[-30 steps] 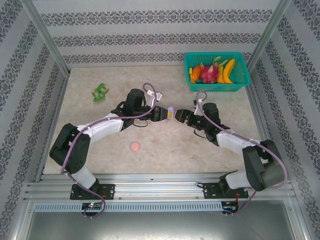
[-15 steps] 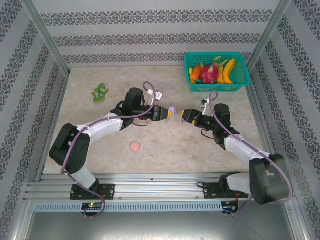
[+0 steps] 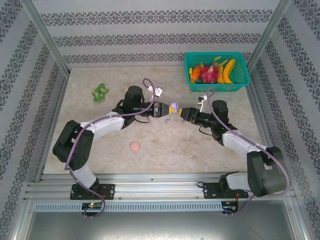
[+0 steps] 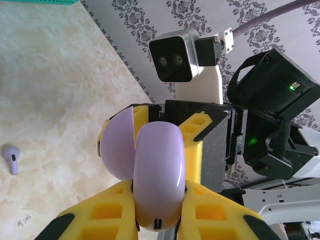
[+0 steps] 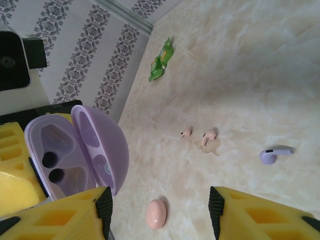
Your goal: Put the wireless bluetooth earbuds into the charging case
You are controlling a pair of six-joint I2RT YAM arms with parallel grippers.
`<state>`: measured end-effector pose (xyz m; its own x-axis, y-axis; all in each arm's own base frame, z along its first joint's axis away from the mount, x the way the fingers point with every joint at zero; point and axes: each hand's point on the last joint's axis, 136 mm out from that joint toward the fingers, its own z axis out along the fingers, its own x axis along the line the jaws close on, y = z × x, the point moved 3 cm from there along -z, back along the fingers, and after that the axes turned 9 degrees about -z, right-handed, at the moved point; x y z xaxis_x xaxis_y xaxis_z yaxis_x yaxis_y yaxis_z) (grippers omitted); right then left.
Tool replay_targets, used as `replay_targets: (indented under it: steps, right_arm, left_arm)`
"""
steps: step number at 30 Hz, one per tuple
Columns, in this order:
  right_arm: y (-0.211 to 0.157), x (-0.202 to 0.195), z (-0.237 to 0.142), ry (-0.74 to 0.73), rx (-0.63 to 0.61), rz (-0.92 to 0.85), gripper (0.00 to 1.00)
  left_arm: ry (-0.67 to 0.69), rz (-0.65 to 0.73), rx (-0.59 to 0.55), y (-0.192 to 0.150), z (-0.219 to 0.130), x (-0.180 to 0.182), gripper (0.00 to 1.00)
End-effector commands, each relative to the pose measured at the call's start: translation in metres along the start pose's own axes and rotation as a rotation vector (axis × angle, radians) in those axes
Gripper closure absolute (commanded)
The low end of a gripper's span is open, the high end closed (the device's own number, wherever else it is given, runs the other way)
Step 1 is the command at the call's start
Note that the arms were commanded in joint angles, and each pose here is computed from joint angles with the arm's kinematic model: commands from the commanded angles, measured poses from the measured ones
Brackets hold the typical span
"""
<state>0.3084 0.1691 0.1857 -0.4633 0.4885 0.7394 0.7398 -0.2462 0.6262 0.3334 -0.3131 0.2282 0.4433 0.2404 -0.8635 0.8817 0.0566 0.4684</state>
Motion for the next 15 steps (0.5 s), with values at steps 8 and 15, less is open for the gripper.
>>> replay_targets:
  steps: [8,15]
  right_arm:
    - [0.0192,0.0169,0.0065,0.064,-0.027,-0.052,0.48]
    - [0.0197,0.0188,0.0111,0.074,-0.019,-0.054,0.51]
  left_arm:
    - [-0.051,0.043,-0.022,0.0123,-0.0008,-0.0104,1.0]
    - [-0.055,0.038,-0.021,0.0118,-0.0004,-0.0097,1.0]
